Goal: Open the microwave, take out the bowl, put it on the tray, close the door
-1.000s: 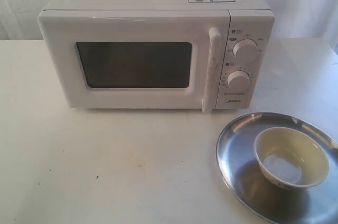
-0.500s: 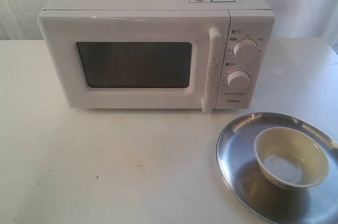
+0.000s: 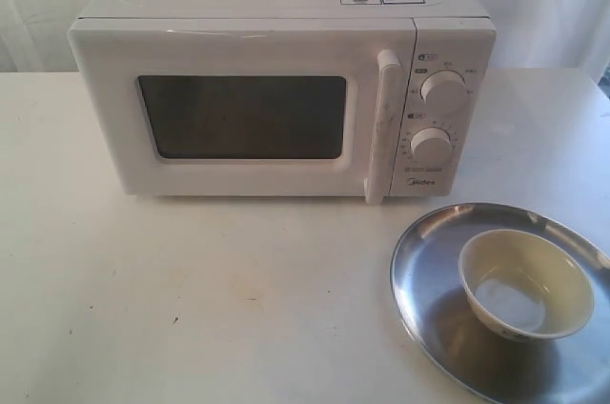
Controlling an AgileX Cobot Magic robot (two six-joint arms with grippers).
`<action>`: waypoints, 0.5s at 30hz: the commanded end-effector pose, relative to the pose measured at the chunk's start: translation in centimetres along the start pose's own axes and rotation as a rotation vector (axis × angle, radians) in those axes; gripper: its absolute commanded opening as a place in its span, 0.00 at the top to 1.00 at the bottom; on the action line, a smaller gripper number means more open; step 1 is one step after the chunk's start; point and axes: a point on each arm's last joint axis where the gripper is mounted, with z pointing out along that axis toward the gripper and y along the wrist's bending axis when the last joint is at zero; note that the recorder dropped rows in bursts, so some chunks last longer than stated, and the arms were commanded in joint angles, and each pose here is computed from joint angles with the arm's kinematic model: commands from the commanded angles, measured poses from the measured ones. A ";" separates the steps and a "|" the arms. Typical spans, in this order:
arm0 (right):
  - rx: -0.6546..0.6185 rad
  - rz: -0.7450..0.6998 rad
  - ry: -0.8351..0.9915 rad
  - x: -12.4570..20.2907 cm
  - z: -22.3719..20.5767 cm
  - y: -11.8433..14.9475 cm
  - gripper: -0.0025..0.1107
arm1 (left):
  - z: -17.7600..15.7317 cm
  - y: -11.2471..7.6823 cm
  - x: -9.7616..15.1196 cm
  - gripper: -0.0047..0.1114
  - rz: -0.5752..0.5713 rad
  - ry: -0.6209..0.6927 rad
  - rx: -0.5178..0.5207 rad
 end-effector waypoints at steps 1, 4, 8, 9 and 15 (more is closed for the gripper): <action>-0.015 -0.017 0.008 0.3 0.0 0.2 0.98 | 0.0 0.0 -0.1 0.96 -0.008 -0.007 0.001; -0.035 0.025 -0.050 -0.3 0.0 0.4 0.98 | 0.0 0.0 -0.1 0.96 -0.008 -0.007 0.001; 0.010 0.088 -0.106 -0.8 -0.1 0.1 0.98 | 0.0 0.0 -0.1 0.96 -0.008 -0.007 0.001; 0.033 0.096 -0.106 -0.8 -0.1 0.0 0.98 | 0.0 0.0 -0.1 0.96 -0.008 -0.007 0.001; 0.080 0.091 -0.051 -0.3 -0.1 -0.3 0.98 | 0.0 0.0 -0.1 0.96 -0.008 -0.007 0.001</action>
